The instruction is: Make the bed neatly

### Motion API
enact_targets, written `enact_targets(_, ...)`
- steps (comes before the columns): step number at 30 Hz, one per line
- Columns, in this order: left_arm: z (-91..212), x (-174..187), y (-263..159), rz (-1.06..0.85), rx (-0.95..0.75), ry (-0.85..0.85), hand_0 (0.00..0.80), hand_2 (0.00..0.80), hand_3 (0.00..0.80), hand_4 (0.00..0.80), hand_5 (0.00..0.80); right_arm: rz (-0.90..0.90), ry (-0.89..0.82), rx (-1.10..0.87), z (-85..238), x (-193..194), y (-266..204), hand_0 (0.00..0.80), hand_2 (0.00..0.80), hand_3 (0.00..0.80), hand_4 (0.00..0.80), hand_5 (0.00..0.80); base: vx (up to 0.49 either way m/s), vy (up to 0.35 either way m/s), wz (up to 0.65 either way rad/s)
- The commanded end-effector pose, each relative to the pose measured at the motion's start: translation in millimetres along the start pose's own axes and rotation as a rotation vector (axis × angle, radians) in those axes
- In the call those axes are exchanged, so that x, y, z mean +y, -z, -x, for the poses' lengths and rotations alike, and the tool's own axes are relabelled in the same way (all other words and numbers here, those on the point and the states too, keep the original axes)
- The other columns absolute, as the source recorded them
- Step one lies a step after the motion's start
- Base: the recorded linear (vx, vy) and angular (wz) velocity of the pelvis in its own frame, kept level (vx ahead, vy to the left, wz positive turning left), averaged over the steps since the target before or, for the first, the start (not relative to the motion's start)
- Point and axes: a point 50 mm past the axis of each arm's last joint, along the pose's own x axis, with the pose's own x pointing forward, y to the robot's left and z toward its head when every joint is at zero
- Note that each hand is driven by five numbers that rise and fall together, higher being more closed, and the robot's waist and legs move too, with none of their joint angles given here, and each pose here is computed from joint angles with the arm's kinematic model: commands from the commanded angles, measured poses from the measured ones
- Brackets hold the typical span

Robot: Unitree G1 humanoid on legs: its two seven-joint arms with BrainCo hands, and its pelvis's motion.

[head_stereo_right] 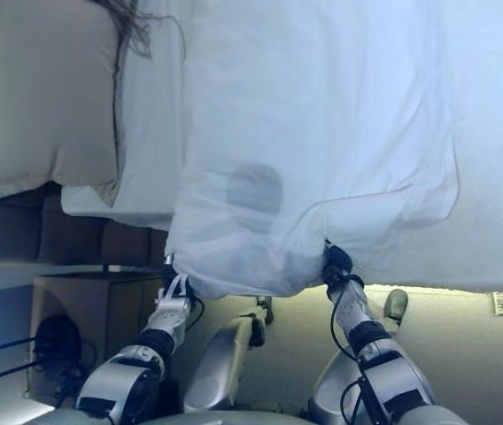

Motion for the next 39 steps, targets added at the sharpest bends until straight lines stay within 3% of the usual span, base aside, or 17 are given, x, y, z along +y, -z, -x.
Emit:
enact_targets(1, -5.6, -10.0, -31.9, 0.060, -0.155, 0.040, 0.800, 0.800, 0.800, 0.800, 0.800, 0.048, -0.098, 0.032, -3.1, 27.5, 7.2, 0.800, 0.800, 0.800, 0.800, 0.800, -0.067, 0.039, 0.02)
enact_targets(8, -10.7, -42.3, -32.1, -0.034, -0.165, 0.148, 0.800, 0.800, 0.800, 0.800, 0.800, -0.022, -0.074, -0.028, -4.5, 19.4, -3.4, 0.800, 0.800, 0.800, 0.800, 0.800, -0.113, -0.080, 0.08)
enact_targets(12, -10.8, -50.5, -36.0, -0.063, -0.195, 0.179, 0.800, 0.800, 0.800, 0.800, 0.800, -0.178, -0.047, -0.082, 3.7, -7.6, -2.1, 0.800, 0.800, 0.800, 0.800, 0.800, -0.105, -0.134, -0.03)
enact_targets(25, -15.4, -44.6, -59.7, -0.040, -0.270, 0.087, 0.800, 0.800, 0.800, 0.800, 0.800, -0.310, 0.111, -0.061, 29.9, -69.3, 4.7, 0.800, 0.800, 0.800, 0.800, 0.800, -0.024, 0.034, -0.04)
enact_targets(30, -15.8, -25.4, -71.3, -0.092, -0.248, -0.096, 0.800, 0.800, 0.800, 0.800, 0.800, -0.362, 0.213, -0.064, 36.4, -82.8, 10.0, 0.800, 0.800, 0.800, 0.800, 0.800, -0.013, -0.032, -0.04)
enact_targets(31, -15.9, -22.7, -71.4, -0.102, -0.235, -0.129, 0.765, 0.765, 0.765, 0.765, 0.765, -0.370, 0.234, -0.066, 37.2, -84.8, 10.1, 0.731, 0.731, 0.731, 0.731, 0.731, 0.006, -0.014, -0.06)
enact_targets(32, -15.0, -14.4, -72.8, -0.123, -0.213, -0.190, 0.000, 0.000, 0.000, 0.000, 0.000, -0.386, 0.281, -0.071, 40.4, -91.4, 10.5, 0.273, 0.273, 0.273, 0.273, 0.273, 0.016, -0.009, -0.06)
enact_targets(33, -14.1, -8.5, -74.1, -0.133, -0.202, -0.234, 0.000, 0.000, 0.000, 0.000, 0.000, -0.400, 0.318, -0.076, 43.2, -96.8, 10.2, 0.000, 0.000, 0.000, 0.000, 0.000, 0.020, -0.006, -0.07)
enact_targets(39, -6.8, 15.7, -91.3, -0.094, -0.226, -0.376, 0.000, 0.000, 0.000, 0.000, 0.000, -0.471, 0.574, -0.131, 61.5, -129.5, 2.0, 0.000, 0.000, 0.000, 0.000, 0.000, 0.035, 0.019, -0.06)
